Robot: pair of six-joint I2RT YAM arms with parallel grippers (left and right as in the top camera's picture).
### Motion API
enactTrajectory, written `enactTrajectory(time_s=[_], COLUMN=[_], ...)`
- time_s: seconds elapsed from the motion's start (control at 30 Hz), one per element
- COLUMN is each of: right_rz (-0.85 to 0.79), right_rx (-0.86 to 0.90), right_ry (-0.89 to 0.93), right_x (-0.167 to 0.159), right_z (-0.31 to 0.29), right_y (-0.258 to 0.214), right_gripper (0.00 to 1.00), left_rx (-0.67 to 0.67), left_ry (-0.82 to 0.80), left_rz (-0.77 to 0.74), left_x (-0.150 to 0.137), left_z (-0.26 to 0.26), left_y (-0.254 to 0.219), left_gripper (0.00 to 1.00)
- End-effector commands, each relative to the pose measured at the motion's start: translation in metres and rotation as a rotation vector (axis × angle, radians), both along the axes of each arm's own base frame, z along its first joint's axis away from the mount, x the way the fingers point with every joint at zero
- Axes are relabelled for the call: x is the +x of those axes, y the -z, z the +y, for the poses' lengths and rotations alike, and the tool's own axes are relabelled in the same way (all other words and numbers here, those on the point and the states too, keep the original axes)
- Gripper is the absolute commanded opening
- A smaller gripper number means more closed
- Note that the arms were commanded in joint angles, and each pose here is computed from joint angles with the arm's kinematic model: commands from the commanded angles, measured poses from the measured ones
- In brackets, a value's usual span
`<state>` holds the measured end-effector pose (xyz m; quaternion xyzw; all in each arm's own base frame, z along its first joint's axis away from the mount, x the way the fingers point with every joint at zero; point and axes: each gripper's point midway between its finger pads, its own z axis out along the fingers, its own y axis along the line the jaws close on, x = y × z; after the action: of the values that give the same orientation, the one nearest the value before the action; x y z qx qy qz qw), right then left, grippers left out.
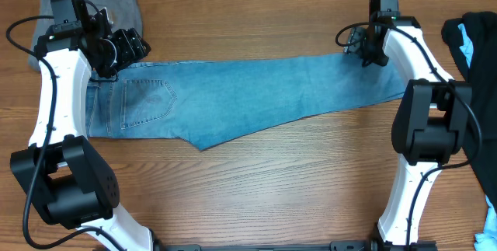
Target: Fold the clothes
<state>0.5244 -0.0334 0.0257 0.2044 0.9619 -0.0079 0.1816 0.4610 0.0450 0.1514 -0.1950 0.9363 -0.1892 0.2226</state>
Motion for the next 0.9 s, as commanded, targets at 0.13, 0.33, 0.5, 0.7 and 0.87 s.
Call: enactTrajectory(time_s=[0.13, 0.33, 0.5, 0.7, 0.87], right_rz=[0.05, 0.026, -0.072, -0.082, -0.021], right_rx=[-0.092, -0.101, -0.103, -0.001, 0.025], right_ry=[0.061, 0.064, 0.091, 0.061, 0.051], right_x=[-0.008, 0.0, 0.024, 0.028, 0.02], right_z=[-0.022, -0.026, -0.039, -0.027, -0.017], right_y=[0.008, -0.012, -0.057, -0.058, -0.025], right_gripper=[0.41, 0.15, 0.04, 0.4, 0.63], left_rx=[0.024, 0.025, 0.03, 0.033, 0.037], left_ry=[0.025, 0.027, 0.035, 0.041, 0.051], left_rz=[-0.023, -0.025, -0.027, -0.028, -0.031], left_x=[0.005, 0.005, 0.005, 0.005, 0.005], left_z=[0.003, 0.003, 0.003, 0.003, 0.001], left_y=[-0.005, -0.005, -0.005, -0.005, -0.005], left_gripper=[0.76, 0.77, 0.77, 0.77, 0.78])
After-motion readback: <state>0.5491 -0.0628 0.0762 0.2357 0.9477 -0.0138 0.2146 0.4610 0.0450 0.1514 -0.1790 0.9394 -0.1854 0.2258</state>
